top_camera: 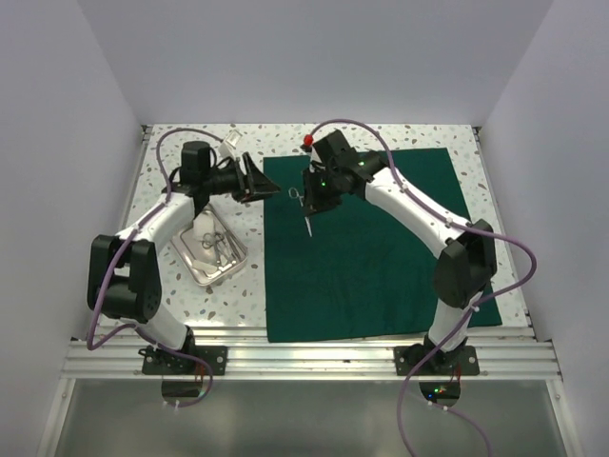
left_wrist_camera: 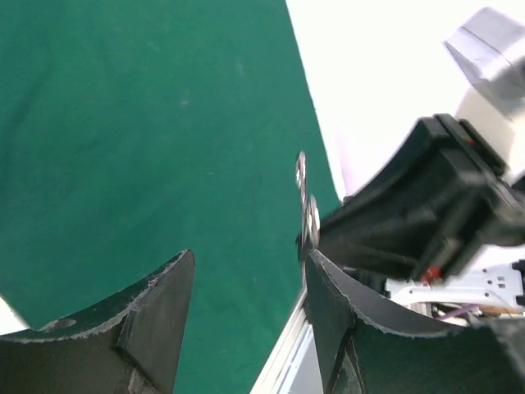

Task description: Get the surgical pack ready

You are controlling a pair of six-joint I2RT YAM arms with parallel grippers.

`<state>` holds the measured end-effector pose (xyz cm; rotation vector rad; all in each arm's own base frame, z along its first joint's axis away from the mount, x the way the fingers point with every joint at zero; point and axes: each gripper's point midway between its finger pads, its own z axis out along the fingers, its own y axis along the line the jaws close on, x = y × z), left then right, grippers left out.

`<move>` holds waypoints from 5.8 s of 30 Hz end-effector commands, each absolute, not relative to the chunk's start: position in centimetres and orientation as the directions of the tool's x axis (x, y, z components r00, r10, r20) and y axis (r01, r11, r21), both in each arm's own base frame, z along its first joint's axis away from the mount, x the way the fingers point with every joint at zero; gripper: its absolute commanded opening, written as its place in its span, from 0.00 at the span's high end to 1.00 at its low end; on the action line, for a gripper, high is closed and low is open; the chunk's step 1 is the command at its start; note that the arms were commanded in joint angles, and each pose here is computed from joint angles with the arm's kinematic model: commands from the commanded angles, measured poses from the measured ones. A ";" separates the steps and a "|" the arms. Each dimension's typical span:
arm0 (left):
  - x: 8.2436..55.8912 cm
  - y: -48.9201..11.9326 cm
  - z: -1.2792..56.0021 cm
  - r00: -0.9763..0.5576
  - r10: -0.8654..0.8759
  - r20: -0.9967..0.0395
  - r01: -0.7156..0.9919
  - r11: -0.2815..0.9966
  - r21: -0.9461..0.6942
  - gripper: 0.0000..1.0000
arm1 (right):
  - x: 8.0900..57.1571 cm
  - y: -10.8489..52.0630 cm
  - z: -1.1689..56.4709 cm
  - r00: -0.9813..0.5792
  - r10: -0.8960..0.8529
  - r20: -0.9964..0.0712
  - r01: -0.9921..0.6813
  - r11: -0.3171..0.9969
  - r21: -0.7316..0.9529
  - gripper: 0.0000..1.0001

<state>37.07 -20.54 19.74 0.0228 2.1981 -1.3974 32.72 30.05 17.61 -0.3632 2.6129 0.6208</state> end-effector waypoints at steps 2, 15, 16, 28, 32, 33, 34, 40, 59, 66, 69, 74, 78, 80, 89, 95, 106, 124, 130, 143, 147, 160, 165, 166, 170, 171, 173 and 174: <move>36.7 -22.0 22.1 -0.845 -0.262 -0.466 0.351 0.385 -0.853 0.39 | 33.0 32.8 19.6 -0.816 -0.234 -0.528 -0.474 0.795 0.380 1.00; 35.6 -22.2 22.1 -0.846 -0.262 -0.463 0.347 0.388 -0.854 0.40 | 31.4 35.8 20.2 -0.790 -0.296 -0.538 -0.541 0.750 0.380 1.00; 35.6 -22.2 21.8 -0.850 -0.257 -0.461 0.345 0.390 -0.854 0.44 | 31.4 35.9 20.6 -0.783 -0.291 -0.549 -0.544 0.748 0.379 1.00; 36.4 -16.8 20.0 -0.819 -0.290 -0.495 0.265 0.574 -0.775 1.00 | 33.4 36.9 21.2 -0.789 -0.276 -0.548 -0.514 0.786 0.343 0.55; 36.8 -9.5 18.5 -0.778 -0.338 -0.530 0.084 0.780 -0.620 1.00 | 34.3 36.9 20.8 -0.801 -0.268 -0.535 -0.487 0.811 0.324 0.41; 36.8 -7.6 18.4 -0.762 -0.358 -0.540 0.040 0.806 -0.591 1.00 | 34.2 37.2 19.5 -0.822 -0.272 -0.500 -0.471 0.818 0.329 0.40; 36.7 -6.4 18.6 -0.746 -0.348 -0.568 0.029 0.835 -0.550 1.00 | 34.2 37.5 19.3 -0.828 -0.273 -0.489 -0.470 0.814 0.341 0.40; 35.2 -1.1 16.6 -0.732 -0.367 -0.574 -0.151 0.909 -0.389 1.00 | 34.2 40.5 16.0 -0.848 -0.310 -0.430 -0.485 0.782 0.392 0.41; 33.5 1.4 9.4 -0.771 -0.442 -0.459 -0.301 0.887 -0.349 0.50 | 32.2 50.0 9.2 -0.776 -0.437 -0.455 -0.622 0.651 0.436 0.26; 33.7 1.8 11.5 -0.737 -0.444 -0.510 -0.297 0.890 -0.345 0.45 | 32.0 51.7 6.7 -0.782 -0.428 -0.452 -0.612 0.663 0.431 0.33; 33.6 1.5 12.1 -0.729 -0.447 -0.519 -0.289 0.888 -0.358 0.45 | 32.6 51.5 5.5 -0.785 -0.417 -0.458 -0.600 0.696 0.395 0.40; 33.1 1.1 12.2 -0.722 -0.456 -0.520 -0.284 0.881 -0.378 0.45 | 33.1 52.0 4.3 -0.789 -0.400 -0.466 -0.588 0.714 0.381 0.52; 32.7 1.1 12.5 -0.714 -0.458 -0.530 -0.285 0.881 -0.378 0.45 | 32.7 52.0 3.3 -0.792 -0.409 -0.453 -0.584 0.725 0.365 0.62; 32.6 1.1 12.6 -0.710 -0.460 -0.533 -0.287 0.881 -0.377 0.45 | 32.9 51.6 2.8 -0.798 -0.404 -0.447 -0.570 0.748 0.340 0.65; 32.6 1.4 14.1 -0.676 -0.470 -0.567 -0.294 0.878 -0.378 0.45 | 33.1 51.8 5.0 -0.806 -0.358 -0.472 -0.540 0.772 0.336 1.00; 33.2 2.0 16.4 -0.634 -0.468 -0.616 -0.294 0.882 -0.367 0.45 | 33.3 51.7 8.0 -0.795 -0.327 -0.511 -0.534 0.775 0.337 1.00; 34.7 2.3 18.8 -0.613 -0.456 -0.645 -0.276 0.889 -0.366 0.46 | 33.7 49.0 14.8 -0.695 -0.384 -0.608 -0.626 0.740 0.248 1.00; 38.8 -0.6 18.1 -0.662 -0.436 -0.609 -0.145 0.872 -0.467 0.56 | 33.9 30.8 18.2 -0.707 -0.335 -0.623 -0.525 0.839 0.145 1.00; 40.9 -9.0 16.8 -0.735 -0.406 -0.543 0.046 0.770 -0.637 0.67 | 33.1 22.3 17.0 -0.697 -0.376 -0.611 -0.544 0.832 0.107 1.00; 42.4 -19.2 9.7 -0.883 -0.234 -0.406 0.152 0.677 -0.720 0.92 | 32.7 12.0 9.8 -0.698 -0.508 -0.505 -0.614 0.787 0.058 1.00; 42.3 -21.2 8.1 -0.909 -0.192 -0.370 0.158 0.662 -0.733 0.92 | 33.3 10.9 8.1 -0.699 -0.561 -0.443 -0.640 0.767 0.039 1.00; 42.3 -24.5 4.0 -0.951 -0.134 -0.277 0.112 0.689 -0.716 0.82 | 34.7 8.5 6.0 -0.820 -0.455 -0.347 -0.489 0.872 0.011 0.61; 41.5 -23.1 1.0 -0.968 -0.166 -0.190 -0.005 0.766 -0.643 0.85 | 35.1 7.7 7.6 -0.900 -0.232 -0.370 -0.251 0.968 0.003 0.39; 41.3 -22.5 0.4 -0.969 -0.177 -0.174 -0.031 0.781 -0.623 0.89 | 35.8 7.4 8.3 -0.910 -0.180 -0.374 -0.190 0.982 -0.010 0.39; 39.5 -19.9 -2.3 -0.963 -0.254 -0.085 -0.162 0.805 -0.571 0.93 | 36.0 5.1 9.1 -0.942 0.093 -0.323 0.128 0.988 -0.089 0.45; 39.3 -19.4 -2.6 -0.960 -0.270 -0.070 -0.185 0.804 -0.564 0.94 | 36.6 4.8 9.6 -0.931 0.129 -0.341 0.168 0.982 -0.087 0.46; 38.8 -17.9 -3.0 -0.952 -0.300 -0.059 -0.224 0.815 -0.534 0.95 | 37.7 4.4 10.0 -0.903 0.218 -0.370 0.260 0.963 -0.066 0.45; 38.6 -17.7 -3.0 -0.952 -0.301 -0.060 -0.226 0.820 -0.525 0.96 | 38.1 4.5 10.1 -0.894 0.244 -0.375 0.284 0.957 -0.056 0.45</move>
